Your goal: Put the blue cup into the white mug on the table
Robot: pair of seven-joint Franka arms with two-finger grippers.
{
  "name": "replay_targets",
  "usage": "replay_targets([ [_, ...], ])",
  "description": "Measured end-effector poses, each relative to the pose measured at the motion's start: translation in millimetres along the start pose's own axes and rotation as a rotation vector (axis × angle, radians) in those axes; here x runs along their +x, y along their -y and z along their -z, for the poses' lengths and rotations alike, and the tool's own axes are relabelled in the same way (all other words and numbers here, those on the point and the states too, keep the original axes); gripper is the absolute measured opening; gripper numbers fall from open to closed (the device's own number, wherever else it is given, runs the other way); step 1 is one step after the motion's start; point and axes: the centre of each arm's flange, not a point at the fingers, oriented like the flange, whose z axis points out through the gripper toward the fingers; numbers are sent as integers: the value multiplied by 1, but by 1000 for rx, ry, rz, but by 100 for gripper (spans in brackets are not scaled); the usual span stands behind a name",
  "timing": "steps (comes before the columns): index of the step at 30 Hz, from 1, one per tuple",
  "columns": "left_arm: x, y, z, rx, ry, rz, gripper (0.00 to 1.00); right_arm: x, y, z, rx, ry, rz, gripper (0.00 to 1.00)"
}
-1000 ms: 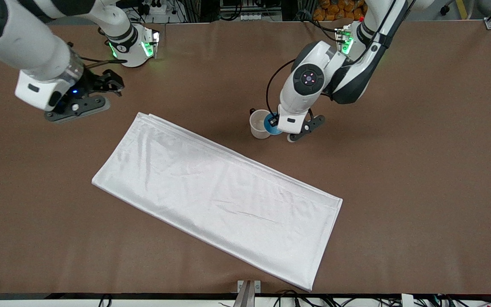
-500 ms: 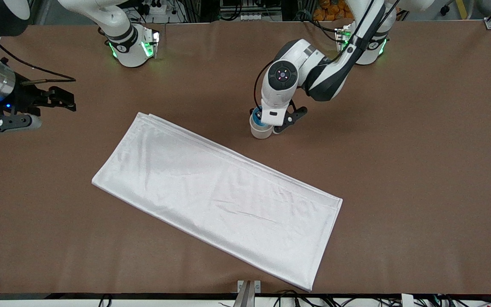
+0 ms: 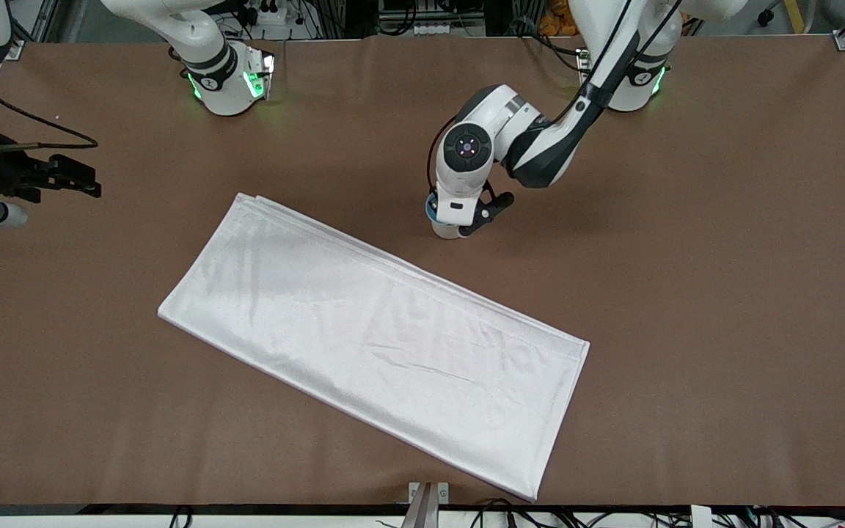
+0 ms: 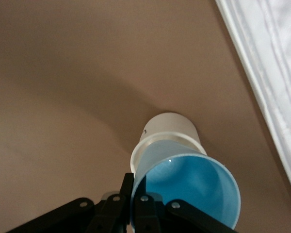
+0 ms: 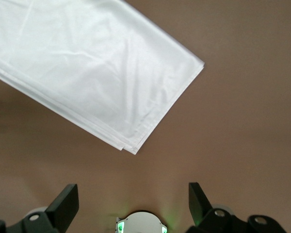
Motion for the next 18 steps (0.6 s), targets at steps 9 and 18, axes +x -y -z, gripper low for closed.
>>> replay_targets([
  [9,5,-7,7,-18,-1,3,56,-5,-19,-3,6,-30,-3,100],
  [18,23,-6,32,-6,-145,-52,98,-5,-36,-1,5,-57,-7,100],
])
